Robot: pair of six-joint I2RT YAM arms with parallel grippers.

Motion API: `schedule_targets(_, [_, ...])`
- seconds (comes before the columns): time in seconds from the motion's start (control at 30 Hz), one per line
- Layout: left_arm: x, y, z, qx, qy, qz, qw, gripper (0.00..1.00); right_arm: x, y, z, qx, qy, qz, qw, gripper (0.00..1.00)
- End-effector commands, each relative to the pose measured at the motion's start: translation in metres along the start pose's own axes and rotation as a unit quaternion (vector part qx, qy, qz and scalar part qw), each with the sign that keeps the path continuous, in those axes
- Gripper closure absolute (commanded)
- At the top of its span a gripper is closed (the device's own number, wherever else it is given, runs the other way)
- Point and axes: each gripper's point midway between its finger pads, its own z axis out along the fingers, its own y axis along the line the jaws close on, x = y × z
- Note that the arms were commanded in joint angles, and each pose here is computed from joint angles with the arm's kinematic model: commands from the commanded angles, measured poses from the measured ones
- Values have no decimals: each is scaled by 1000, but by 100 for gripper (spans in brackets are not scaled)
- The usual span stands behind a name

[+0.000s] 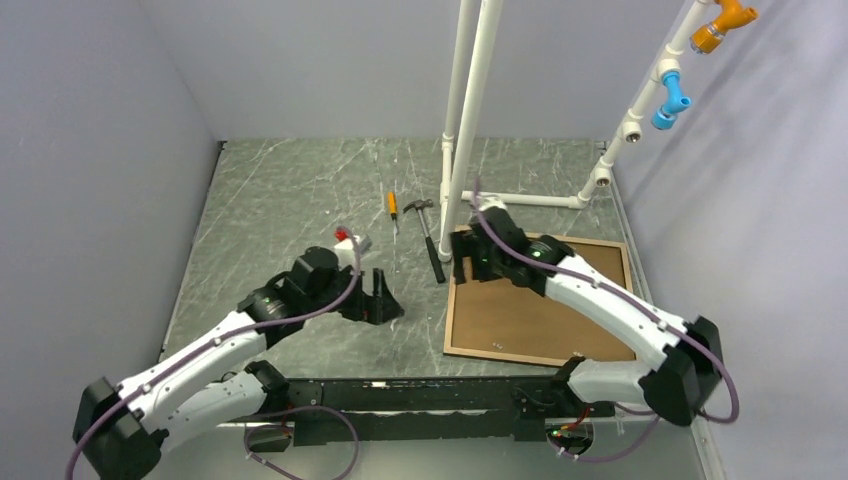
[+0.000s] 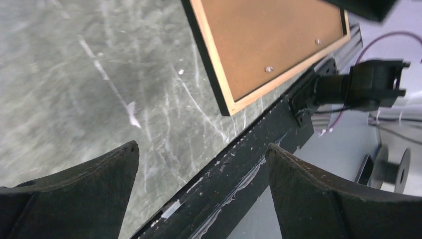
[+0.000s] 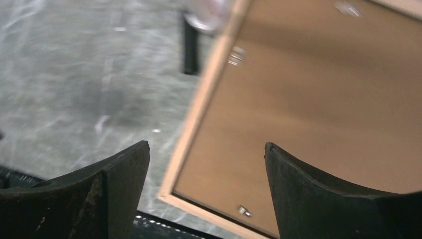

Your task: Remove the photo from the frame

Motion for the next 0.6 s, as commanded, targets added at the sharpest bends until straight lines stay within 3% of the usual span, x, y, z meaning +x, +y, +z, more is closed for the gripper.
schedule_targets(0.0, [-23, -52, 19, 71, -26, 75, 994, 1, 31, -71, -11, 86, 8, 142, 986, 12])
schedule_targets(0.27, [-18, -92, 47, 71, 2, 147, 987, 1, 91, -161, -30, 221, 27, 326, 919, 7])
schedule_targets(0.33, [-16, -97, 49, 76, 6, 151, 986, 1, 90, -180, -46, 271, 3, 371, 888, 1])
schedule_targets(0.57, [-18, -113, 45, 95, 14, 164, 982, 1, 116, -255, -90, 371, -42, 526, 764, 1])
